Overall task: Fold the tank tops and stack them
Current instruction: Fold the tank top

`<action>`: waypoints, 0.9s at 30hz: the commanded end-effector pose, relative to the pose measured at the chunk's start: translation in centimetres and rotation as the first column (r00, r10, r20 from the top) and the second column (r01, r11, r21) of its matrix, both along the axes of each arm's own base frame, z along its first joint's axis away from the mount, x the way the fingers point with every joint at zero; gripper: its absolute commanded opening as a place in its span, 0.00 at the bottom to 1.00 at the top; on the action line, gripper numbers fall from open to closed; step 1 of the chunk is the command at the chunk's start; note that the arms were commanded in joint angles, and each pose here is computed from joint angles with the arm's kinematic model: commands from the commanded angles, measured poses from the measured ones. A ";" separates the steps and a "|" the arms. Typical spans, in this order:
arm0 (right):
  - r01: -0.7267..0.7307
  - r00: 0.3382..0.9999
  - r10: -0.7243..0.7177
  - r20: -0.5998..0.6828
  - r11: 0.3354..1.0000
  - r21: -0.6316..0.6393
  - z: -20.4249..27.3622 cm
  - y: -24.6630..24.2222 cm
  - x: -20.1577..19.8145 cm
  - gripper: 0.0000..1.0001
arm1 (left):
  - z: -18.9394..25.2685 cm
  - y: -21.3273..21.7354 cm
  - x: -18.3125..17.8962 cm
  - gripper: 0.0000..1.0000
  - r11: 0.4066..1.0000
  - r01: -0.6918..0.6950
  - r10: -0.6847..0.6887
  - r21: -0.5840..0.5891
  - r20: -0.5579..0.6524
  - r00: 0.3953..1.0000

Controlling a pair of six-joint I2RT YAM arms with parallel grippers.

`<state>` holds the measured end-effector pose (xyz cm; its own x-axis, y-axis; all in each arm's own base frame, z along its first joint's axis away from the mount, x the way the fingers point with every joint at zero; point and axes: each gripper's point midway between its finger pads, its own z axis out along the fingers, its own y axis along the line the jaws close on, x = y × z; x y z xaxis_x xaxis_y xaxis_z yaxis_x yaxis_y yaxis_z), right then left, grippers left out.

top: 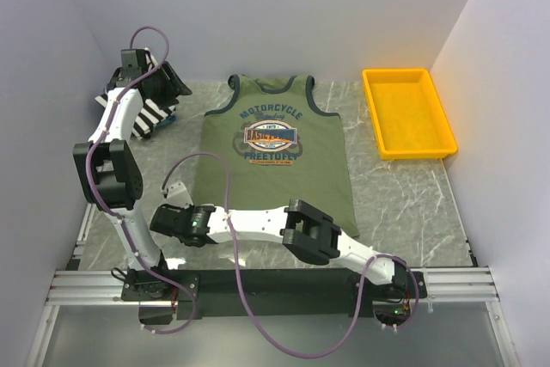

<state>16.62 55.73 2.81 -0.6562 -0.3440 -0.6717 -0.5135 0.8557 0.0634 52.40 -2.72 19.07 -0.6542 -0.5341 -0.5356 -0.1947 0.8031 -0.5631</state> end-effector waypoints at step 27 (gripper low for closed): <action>-0.050 0.996 0.039 0.081 0.989 0.140 5.7 2.6 -0.6 0.35 | 9.9 4.4 -2.6 0.64 0.984 -0.177 0.175 -0.009 0.206 0.963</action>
